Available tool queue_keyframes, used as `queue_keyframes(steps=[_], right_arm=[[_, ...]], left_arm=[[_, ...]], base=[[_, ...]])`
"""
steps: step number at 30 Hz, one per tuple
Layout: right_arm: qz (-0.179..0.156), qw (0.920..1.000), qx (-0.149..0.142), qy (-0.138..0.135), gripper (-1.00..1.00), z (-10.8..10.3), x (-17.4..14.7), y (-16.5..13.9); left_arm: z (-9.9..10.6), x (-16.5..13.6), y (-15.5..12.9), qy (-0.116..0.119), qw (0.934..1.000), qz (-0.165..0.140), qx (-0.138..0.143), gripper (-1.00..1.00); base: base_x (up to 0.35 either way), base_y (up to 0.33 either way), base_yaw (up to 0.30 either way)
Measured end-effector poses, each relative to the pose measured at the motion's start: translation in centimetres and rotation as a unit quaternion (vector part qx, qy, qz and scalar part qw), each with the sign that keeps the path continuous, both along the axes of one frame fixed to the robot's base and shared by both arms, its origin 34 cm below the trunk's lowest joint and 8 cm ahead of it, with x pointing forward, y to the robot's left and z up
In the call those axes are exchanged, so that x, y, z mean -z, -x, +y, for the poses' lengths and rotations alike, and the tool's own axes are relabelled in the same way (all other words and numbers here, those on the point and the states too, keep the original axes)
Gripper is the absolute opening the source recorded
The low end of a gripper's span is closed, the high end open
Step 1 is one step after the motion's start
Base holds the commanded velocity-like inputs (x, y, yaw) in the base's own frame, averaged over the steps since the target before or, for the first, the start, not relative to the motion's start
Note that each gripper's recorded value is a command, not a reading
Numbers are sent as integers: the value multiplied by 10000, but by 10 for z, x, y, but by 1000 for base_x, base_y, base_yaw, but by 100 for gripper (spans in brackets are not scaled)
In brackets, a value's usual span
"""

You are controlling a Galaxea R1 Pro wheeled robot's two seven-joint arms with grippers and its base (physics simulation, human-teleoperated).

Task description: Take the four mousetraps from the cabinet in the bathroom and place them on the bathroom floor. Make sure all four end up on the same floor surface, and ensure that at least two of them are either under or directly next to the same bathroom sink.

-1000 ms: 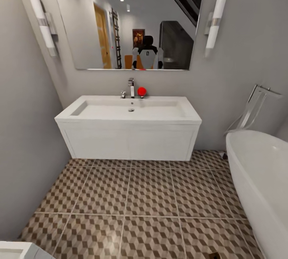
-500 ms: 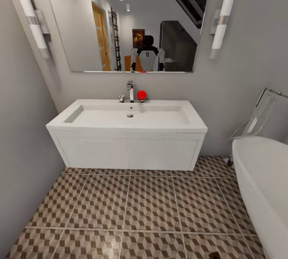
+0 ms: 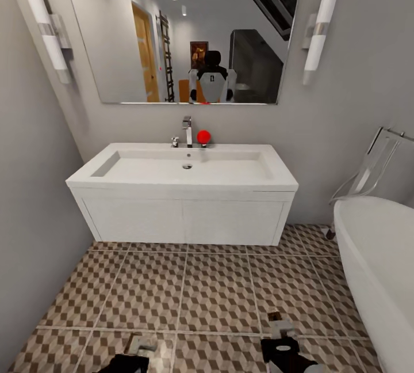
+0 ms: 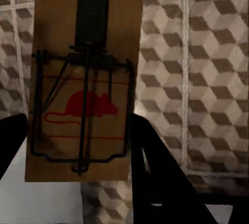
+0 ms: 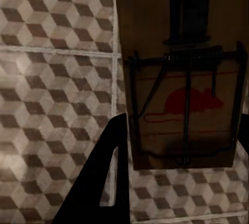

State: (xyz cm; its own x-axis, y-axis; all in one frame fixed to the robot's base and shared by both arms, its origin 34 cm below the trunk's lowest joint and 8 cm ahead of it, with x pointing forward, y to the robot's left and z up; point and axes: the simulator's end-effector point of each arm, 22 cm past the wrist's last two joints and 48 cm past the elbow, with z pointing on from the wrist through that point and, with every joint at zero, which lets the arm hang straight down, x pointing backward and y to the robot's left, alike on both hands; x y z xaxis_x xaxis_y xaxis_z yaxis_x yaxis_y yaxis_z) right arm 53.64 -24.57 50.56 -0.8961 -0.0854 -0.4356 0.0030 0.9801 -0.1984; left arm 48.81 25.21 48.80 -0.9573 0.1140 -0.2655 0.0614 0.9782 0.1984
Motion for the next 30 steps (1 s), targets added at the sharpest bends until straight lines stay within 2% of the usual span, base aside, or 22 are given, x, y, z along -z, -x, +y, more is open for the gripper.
queue_keyframes(steps=[1,2,3,6,10,15,17,21,24,27,28,30], right_arm=[[153,9998,68,119,-100,-4,-6,-10],[497,9984,94,252,-100,-4,-13,-19],[510,9984,100,234,-100,-1,-18,-27],[436,9989,84,169,-100,8,-27,-44],[290,9994,115,128,-100,11,-39,-65],[227,9979,569,-189,-100,16,-49,-81],[237,9973,647,-248,-100,17,-51,-83],[285,9964,788,-123,-100,8,-55,-86],[402,9957,837,-36,-100,4,-60,-89],[695,9946,767,6,-100,8,-63,-86],[680,9951,713,48,-100,5,-72,-98],[558,9958,731,0,-100,5,-75,-106]], left_arm=[[9,-9,-17,-50,9992,-143,-379,-100],[20,-23,-46,-43,9954,-338,-893,-100],[25,-33,-65,-45,9939,-436,-1008,-100],[41,-46,-85,-98,9919,-454,-1181,-100],[48,-51,-94,-112,9911,-486,-1235,-100],[38,-65,-118,25,9903,-724,-1183,-100],[33,-69,-125,71,9900,-802,-1162,-100],[26,-80,-141,139,9899,-856,-1119,-100],[25,-87,-147,142,9919,-676,-1067,-100],[25,-94,-154,115,9932,-550,-1020,-100],[26,-104,-167,111,9930,-606,-1012,-100],[26,-106,-170,127,9928,-621,-1013,-100]], base=[[0,0,0],[0,0,0],[0,0,0],[0,0,0],[0,0,0],[0,0,0],[0,0,0],[0,0,0],[0,0,0],[0,0,0],[0,0,0],[0,0,0]])
